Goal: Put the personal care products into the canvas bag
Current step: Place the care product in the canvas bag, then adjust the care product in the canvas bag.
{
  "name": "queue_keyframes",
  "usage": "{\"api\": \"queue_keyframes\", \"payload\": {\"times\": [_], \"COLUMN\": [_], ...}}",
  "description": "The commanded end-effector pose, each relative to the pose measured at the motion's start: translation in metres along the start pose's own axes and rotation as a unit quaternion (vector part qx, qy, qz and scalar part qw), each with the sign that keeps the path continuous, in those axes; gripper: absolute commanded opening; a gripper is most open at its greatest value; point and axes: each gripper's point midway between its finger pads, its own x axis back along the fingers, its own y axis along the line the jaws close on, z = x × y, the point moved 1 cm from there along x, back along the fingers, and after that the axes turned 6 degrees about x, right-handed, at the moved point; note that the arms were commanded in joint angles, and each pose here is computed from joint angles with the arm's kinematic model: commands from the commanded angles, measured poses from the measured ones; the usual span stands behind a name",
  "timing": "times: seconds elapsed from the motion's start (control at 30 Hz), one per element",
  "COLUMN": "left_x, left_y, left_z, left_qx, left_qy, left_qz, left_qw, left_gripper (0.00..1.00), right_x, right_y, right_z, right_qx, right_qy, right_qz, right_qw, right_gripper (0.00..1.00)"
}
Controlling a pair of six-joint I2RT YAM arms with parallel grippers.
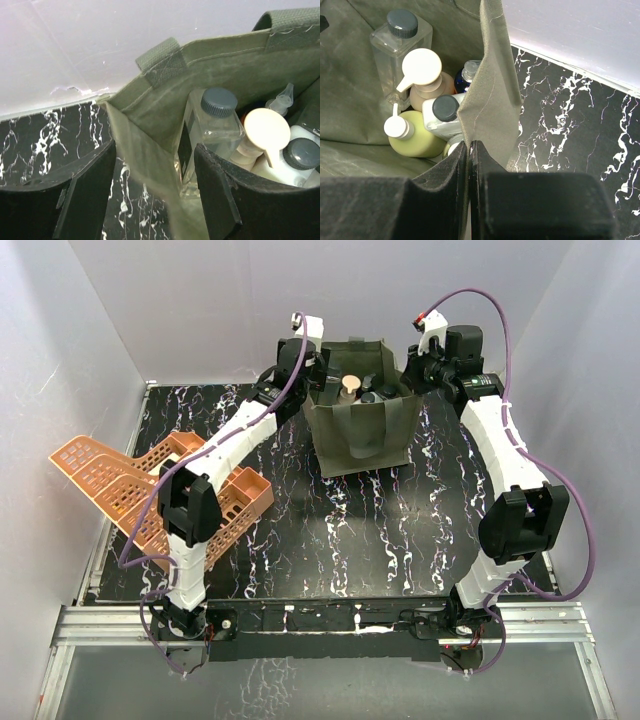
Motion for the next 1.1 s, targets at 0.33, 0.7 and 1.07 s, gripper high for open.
{"api": "queue_keyframes", "payload": {"times": [0.33,0.7,1.07], "left_x": [0.036,0.038,0.025], "left_y": [0.019,0.004,-0.051], "left_z": [-0.034,-0.121,-0.105], "left_qx": [0.083,0.013,0.013], "left_qy": [-0.012,-0.149,-0.106], "left_qz": [-0.029,0.027,0.121], "left_qw": [0.996,0.988,0.987], "left_gripper": [0.5,0.58,0.68], "right_x": [0.008,0.006,0.011], "right_y": [0.008,0.016,0.015], "right_z": [-0.041,-0.039,-0.04], "right_qx": [0.014,0.017,0.027], "right_qy": [-0.062,-0.062,-0.064], "right_qz": [-0.017,-0.039,-0.033], "right_qw": [0.998,0.997,0.997], "right_gripper": [0.08,0.08,0.08]}}
